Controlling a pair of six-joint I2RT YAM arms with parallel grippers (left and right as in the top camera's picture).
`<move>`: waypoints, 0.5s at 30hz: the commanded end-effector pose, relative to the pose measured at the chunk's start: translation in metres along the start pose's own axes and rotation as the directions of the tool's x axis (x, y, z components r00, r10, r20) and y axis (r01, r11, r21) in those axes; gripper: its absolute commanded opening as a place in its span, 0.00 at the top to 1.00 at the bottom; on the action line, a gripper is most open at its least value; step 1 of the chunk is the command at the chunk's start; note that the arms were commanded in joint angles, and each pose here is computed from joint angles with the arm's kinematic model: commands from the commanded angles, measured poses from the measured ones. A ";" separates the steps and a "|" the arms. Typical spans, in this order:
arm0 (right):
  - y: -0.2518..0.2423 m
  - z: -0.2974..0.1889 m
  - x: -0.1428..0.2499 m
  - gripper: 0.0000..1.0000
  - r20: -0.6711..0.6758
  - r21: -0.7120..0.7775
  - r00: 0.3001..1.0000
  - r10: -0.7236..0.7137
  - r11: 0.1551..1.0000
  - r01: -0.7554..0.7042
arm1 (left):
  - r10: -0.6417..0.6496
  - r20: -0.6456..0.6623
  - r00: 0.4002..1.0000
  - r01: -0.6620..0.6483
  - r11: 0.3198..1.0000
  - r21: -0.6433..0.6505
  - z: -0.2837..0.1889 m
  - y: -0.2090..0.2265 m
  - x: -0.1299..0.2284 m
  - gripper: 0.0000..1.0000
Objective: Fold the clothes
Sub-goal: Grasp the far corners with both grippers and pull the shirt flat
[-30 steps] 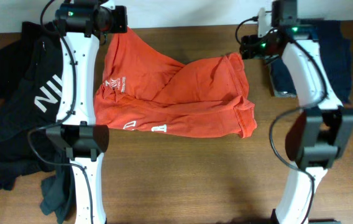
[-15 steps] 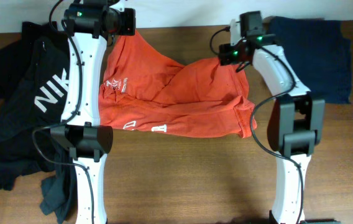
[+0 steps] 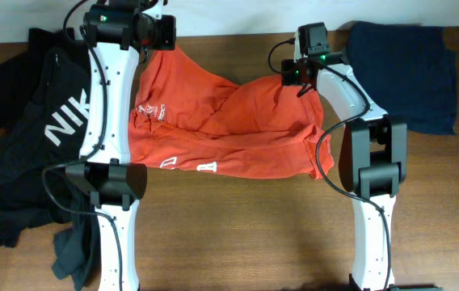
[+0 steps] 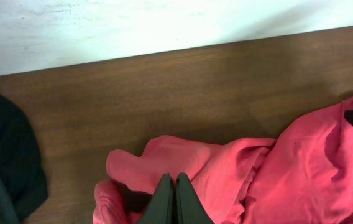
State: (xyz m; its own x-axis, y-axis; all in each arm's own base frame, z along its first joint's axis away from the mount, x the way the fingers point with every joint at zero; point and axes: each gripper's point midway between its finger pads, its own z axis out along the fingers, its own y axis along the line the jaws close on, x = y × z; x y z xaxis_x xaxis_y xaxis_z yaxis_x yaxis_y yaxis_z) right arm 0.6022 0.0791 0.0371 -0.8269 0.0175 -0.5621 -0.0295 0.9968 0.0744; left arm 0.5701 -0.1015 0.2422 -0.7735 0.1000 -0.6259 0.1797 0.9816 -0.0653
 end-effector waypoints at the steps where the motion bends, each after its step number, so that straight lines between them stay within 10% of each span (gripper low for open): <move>1: -0.002 0.015 0.009 0.48 -0.011 0.040 1.000 0.020 0.999 -0.019 | 0.015 0.011 1.000 -0.014 1.000 -0.026 -0.007 0.005 -0.003 0.99; 15: -0.003 0.026 0.010 0.78 0.000 0.036 0.999 0.042 0.998 -0.042 | 0.015 0.012 1.000 -0.014 0.999 -0.031 -0.007 0.006 -0.003 0.99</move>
State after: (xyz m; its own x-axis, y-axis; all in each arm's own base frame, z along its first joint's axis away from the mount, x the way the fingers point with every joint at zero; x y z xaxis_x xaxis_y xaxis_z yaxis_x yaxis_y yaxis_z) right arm 0.6044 0.0759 0.0111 -0.8364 0.0530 -0.5456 0.0157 0.9972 0.0728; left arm 0.5701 -0.0986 0.2416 -0.7751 0.1005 -0.6238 0.1690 0.9843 -0.0514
